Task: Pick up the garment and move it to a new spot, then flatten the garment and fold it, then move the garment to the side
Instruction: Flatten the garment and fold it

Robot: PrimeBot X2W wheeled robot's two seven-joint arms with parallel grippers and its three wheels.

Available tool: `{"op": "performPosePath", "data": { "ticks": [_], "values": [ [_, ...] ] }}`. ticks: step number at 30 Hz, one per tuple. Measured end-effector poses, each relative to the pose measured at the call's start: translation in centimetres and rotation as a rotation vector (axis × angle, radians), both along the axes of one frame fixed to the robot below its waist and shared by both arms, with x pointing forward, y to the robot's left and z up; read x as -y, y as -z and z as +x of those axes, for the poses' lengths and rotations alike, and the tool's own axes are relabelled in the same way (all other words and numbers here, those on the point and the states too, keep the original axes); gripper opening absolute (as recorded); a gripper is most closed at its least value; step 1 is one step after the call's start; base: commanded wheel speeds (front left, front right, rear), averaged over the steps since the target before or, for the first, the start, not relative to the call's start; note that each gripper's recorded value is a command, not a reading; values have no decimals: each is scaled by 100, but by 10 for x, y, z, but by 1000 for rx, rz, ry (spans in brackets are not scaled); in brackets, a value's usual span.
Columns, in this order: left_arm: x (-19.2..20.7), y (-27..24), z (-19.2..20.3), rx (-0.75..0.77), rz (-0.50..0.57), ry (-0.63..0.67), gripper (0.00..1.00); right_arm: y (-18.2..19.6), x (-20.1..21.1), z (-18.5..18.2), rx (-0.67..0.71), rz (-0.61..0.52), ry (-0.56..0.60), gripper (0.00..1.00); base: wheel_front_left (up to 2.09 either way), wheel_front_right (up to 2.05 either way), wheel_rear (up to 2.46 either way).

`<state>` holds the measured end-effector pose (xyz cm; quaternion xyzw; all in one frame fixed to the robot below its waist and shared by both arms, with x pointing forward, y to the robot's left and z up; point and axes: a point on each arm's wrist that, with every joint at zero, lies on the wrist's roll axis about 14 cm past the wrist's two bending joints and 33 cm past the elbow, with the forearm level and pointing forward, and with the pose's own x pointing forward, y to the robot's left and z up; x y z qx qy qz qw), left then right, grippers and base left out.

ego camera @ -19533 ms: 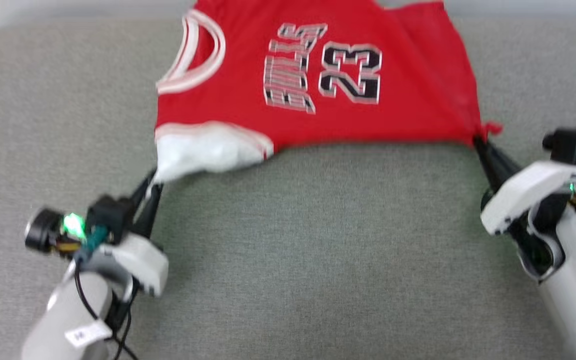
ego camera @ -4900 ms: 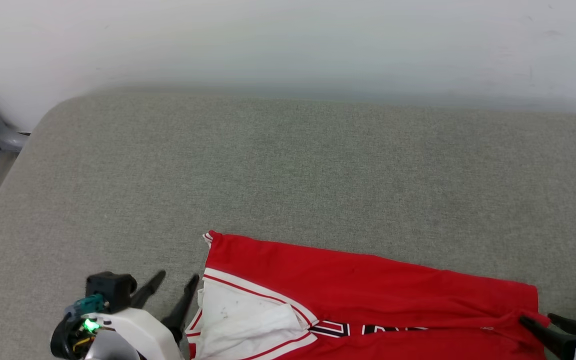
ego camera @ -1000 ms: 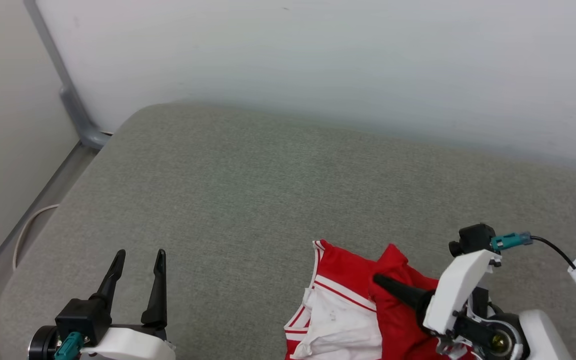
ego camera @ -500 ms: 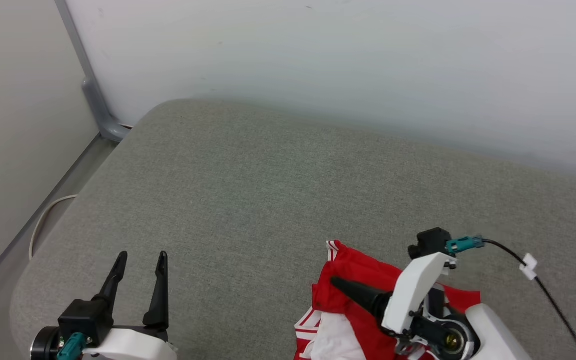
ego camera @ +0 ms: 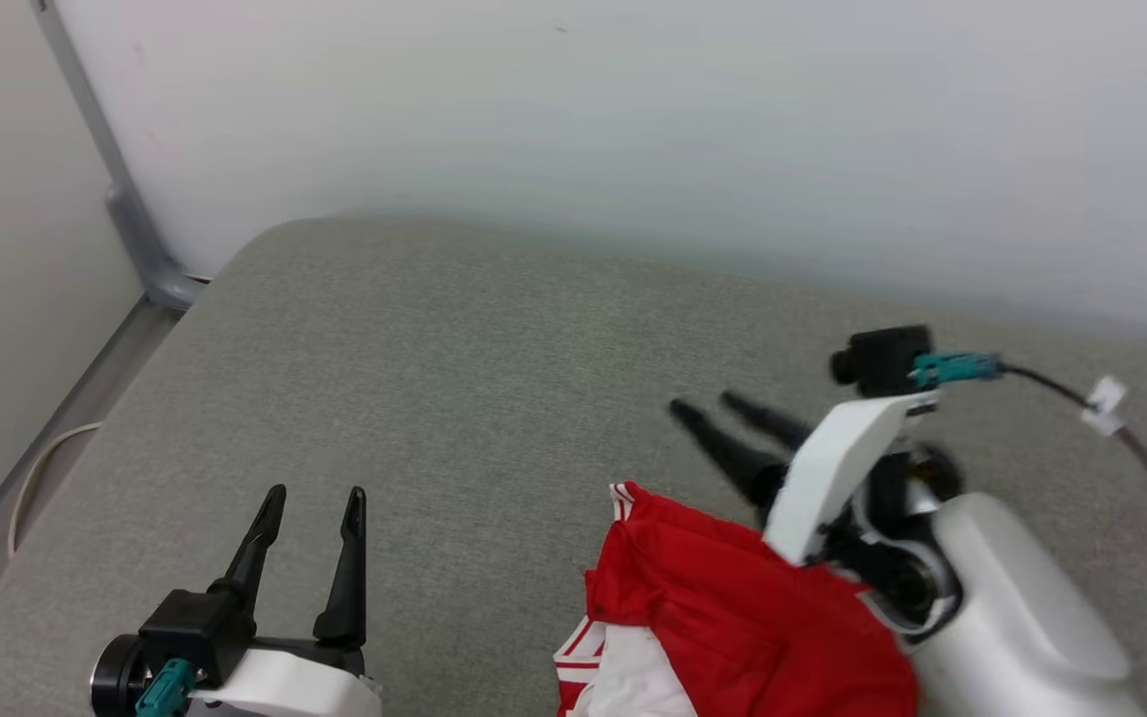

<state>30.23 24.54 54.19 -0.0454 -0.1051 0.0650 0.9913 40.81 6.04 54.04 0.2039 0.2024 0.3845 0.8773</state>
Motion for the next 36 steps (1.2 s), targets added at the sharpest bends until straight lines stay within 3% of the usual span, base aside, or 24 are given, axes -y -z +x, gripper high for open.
{"op": "performPosePath", "data": {
  "ticks": [4,7,12,15,18,27,36],
  "values": [
    [12,-6,9,19,-10,35,100,-23,57,27,255,-160,120,100,0,0,0],
    [20,-12,17,37,-16,59,100,-35,95,35,374,-228,200,100,0,0,0],
    [32,-16,29,51,-21,97,100,-40,158,37,477,-304,343,100,0,0,0],
    [40,-17,34,53,-27,119,100,-39,186,30,472,-248,445,100,0,0,0],
    [49,-14,39,45,-30,145,100,-35,206,19,506,-260,504,100,0,0,0],
    [60,-11,44,30,7,178,100,-20,236,-17,571,-221,673,100,0,0,0],
    [72,6,43,-25,44,214,100,5,229,-36,525,-201,719,100,0,0,0]
  ]
}}
